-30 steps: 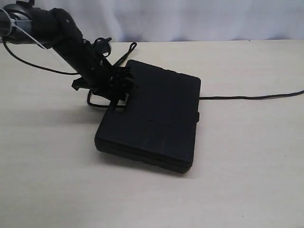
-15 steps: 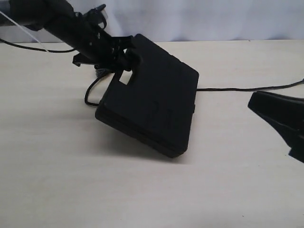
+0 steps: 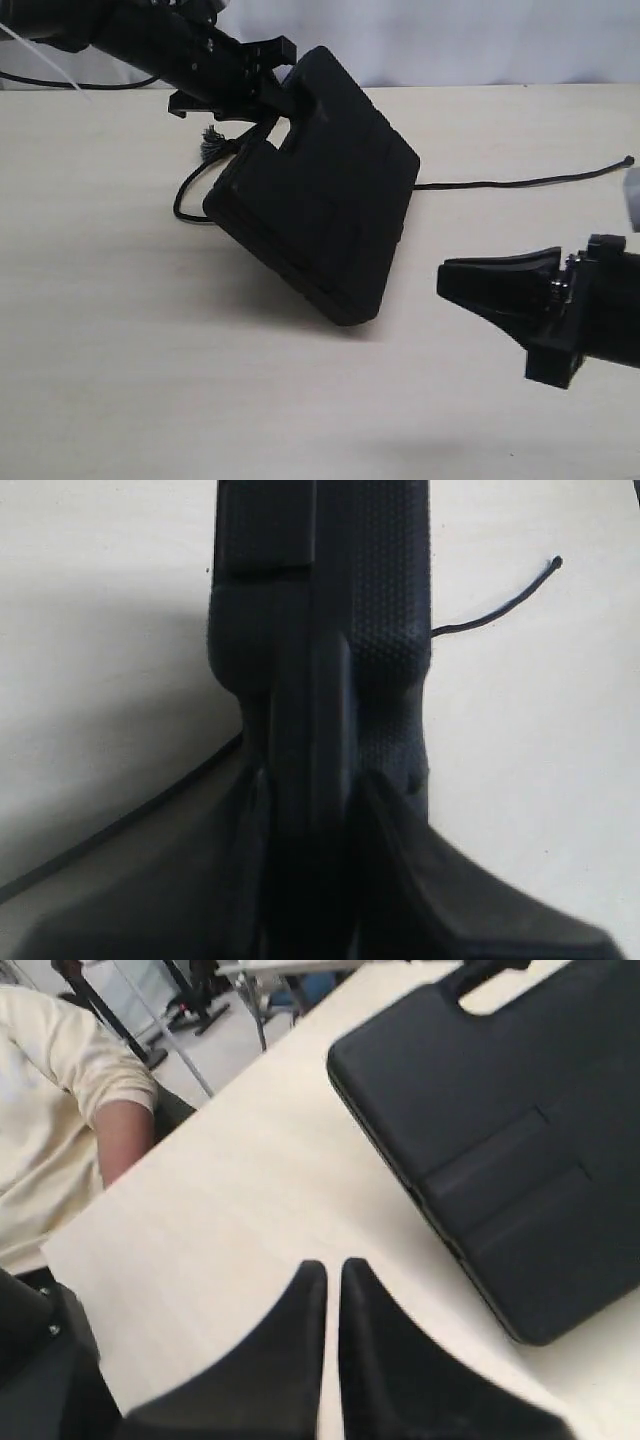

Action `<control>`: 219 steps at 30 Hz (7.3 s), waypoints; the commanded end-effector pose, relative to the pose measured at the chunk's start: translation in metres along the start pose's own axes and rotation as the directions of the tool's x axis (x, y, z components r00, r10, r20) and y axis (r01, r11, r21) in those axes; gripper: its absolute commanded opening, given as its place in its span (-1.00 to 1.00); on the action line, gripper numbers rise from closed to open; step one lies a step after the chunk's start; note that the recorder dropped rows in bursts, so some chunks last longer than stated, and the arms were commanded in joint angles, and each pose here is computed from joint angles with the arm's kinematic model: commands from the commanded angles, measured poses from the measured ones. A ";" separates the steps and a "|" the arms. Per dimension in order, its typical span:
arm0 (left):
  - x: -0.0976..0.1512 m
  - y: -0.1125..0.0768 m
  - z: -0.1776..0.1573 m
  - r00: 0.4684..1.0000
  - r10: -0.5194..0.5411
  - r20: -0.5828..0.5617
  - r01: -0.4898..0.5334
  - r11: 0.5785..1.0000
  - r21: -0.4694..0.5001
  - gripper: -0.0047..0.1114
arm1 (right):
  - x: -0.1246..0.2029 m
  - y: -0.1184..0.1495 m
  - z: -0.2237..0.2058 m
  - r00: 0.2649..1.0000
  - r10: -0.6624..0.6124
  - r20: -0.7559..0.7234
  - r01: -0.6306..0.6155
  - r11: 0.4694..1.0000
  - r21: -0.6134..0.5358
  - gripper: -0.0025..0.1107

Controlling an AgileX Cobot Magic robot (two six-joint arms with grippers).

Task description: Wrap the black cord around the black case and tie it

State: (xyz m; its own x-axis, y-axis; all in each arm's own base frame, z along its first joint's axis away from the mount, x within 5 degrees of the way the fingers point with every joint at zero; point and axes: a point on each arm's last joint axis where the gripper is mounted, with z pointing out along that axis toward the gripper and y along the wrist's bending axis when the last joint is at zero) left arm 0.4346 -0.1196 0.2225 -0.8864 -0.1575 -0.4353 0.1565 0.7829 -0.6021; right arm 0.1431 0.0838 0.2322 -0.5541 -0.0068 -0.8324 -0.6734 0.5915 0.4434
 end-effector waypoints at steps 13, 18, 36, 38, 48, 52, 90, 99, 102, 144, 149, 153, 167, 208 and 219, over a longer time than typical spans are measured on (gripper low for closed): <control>-0.007 -0.015 -0.011 0.998 -0.037 0.042 0.035 0.997 0.064 -0.92 | -0.037 0.019 0.056 0.780 -0.235 -0.580 0.553 0.693 0.463 -0.88; -0.007 -0.015 -0.011 0.998 -0.037 0.042 0.035 0.997 0.064 -0.92 | -0.043 0.011 0.051 0.813 -0.144 -0.564 0.524 0.604 0.601 -0.88; -0.005 -0.014 -0.011 1.000 -0.022 0.019 0.021 0.998 0.059 -0.92 | 0.045 0.075 0.084 0.846 -0.520 -0.117 0.480 0.647 0.593 -0.88; -0.005 -0.014 -0.011 1.000 -0.022 0.015 0.021 0.998 0.061 -0.92 | 0.054 0.074 0.094 0.844 -0.514 -0.150 0.494 0.639 0.589 -0.88; -0.004 -0.015 -0.011 1.000 -0.021 0.007 0.021 0.998 0.064 -0.92 | 0.061 0.089 0.144 0.789 -0.577 -0.213 0.567 0.547 0.616 0.08; -0.002 -0.015 -0.011 1.000 -0.020 -0.010 0.021 0.997 0.071 -0.92 | 0.060 0.089 0.158 0.778 -0.601 -0.184 0.538 0.484 0.690 0.59; 0.002 -0.016 -0.011 0.996 0.078 -0.046 -0.074 0.994 0.086 -0.92 | 0.047 0.005 0.249 0.783 -0.516 -0.348 0.521 0.237 0.820 -0.86; -0.005 -0.024 -0.017 0.981 0.191 -0.037 -0.187 0.977 0.103 -0.06 | 0.056 0.010 0.233 0.774 -0.527 -0.353 0.531 0.235 0.814 -0.88; -0.038 -0.039 -0.067 0.925 0.379 -0.029 -0.376 0.924 0.066 -0.02 | 0.049 0.011 0.207 0.813 -0.506 -0.287 0.468 0.276 0.840 -0.88; 0.014 0.103 0.007 0.703 0.620 -0.348 -0.711 0.609 -0.351 -0.02 | -0.065 -0.032 0.119 0.964 -0.260 -0.049 0.188 0.541 0.820 -0.88; 0.014 0.103 0.007 0.703 0.618 -0.352 -0.711 0.611 -0.347 -0.02 | -0.043 -0.037 0.117 0.973 -0.210 -0.097 0.202 0.565 0.800 -0.88; 0.015 0.103 0.007 0.703 0.614 -0.360 -0.711 0.615 -0.340 -0.02 | -0.032 -0.032 0.125 0.976 -0.165 -0.144 0.218 0.664 0.715 -0.88; -0.018 0.110 0.057 0.719 0.630 -0.292 -0.693 0.622 -0.365 -0.02 | -0.026 -0.026 0.131 0.963 -0.171 -0.209 0.267 0.731 0.629 -0.88; 0.121 -0.038 -0.072 0.122 0.993 0.005 -0.973 0.121 -0.198 -0.92 | 0.014 -0.053 0.097 0.968 -0.101 -0.228 0.245 0.553 0.796 -0.88; 0.089 -0.062 -0.010 0.099 0.992 0.077 -0.988 0.107 -0.112 -0.92 | 0.024 -0.045 0.105 0.935 -0.103 -0.339 0.318 0.666 0.675 -0.88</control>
State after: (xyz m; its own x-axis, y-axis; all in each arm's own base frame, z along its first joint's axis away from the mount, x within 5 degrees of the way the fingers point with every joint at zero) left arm 0.3396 -0.1683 0.2281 0.0660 0.7279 -0.6825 0.8270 0.3429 0.4456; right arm 0.2190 0.1344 0.1679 -0.5592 -0.3150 -0.7669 -0.1815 0.9491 -0.2575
